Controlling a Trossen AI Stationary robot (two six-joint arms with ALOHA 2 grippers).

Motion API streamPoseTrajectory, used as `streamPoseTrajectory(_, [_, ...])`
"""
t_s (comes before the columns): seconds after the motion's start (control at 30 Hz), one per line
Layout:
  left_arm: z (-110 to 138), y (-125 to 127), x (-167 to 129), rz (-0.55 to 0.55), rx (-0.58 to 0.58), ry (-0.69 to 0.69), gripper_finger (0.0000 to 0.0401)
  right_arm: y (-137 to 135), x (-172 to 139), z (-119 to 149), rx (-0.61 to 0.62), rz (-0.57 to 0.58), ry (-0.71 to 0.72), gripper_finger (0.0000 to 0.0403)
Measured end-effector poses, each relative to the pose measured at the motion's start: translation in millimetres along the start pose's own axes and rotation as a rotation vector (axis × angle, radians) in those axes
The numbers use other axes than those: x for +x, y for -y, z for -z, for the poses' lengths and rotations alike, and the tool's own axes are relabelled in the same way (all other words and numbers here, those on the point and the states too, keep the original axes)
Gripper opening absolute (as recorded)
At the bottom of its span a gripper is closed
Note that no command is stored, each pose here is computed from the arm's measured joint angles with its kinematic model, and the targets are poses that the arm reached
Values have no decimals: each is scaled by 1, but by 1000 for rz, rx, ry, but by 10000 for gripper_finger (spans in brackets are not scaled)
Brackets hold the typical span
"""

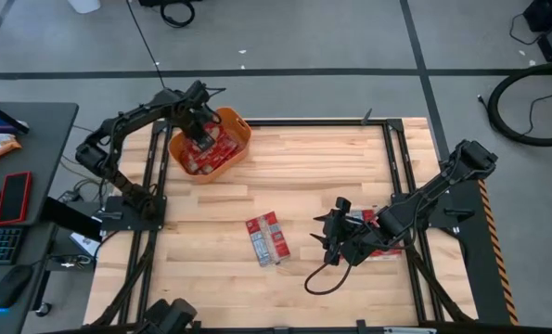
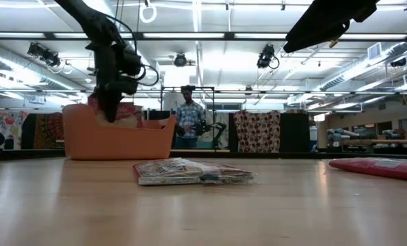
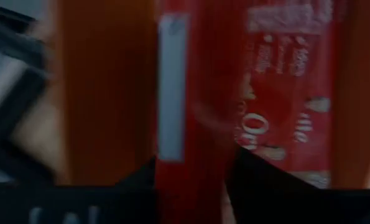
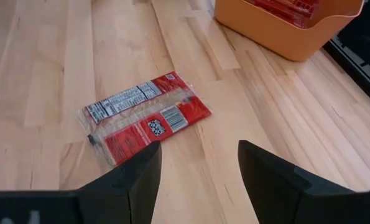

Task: Sort popcorn bags into baskets
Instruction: Put the red popcorn bag into the orange container

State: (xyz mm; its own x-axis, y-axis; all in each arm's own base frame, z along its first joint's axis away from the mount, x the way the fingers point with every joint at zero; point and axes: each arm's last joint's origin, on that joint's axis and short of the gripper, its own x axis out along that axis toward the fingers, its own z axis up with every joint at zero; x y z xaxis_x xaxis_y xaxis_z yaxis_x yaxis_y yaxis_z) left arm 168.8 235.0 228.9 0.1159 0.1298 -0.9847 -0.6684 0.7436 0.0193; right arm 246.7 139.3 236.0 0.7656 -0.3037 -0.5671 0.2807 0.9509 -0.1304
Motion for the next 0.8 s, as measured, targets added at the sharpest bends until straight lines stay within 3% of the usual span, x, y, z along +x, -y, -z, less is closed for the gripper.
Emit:
streamPoseTrajectory(0.17, [-9, 8, -17, -106, 45, 33, 172, 0, 0, 0, 0, 0, 2, 217])
streamPoseTrajectory(0.33, [-20, 19, -34, -210, 122, 60, 198, 0, 0, -1, 4, -1, 4, 217])
streamPoseTrajectory(0.53, [-24, 29, -40, -250, 195, 72, 195, 0, 0, -1, 4, 0, 4, 217])
streamPoseTrajectory(0.8, [-15, 18, -19, -281, 185, 23, 170, 0, 0, -1, 5, 0, 5, 217])
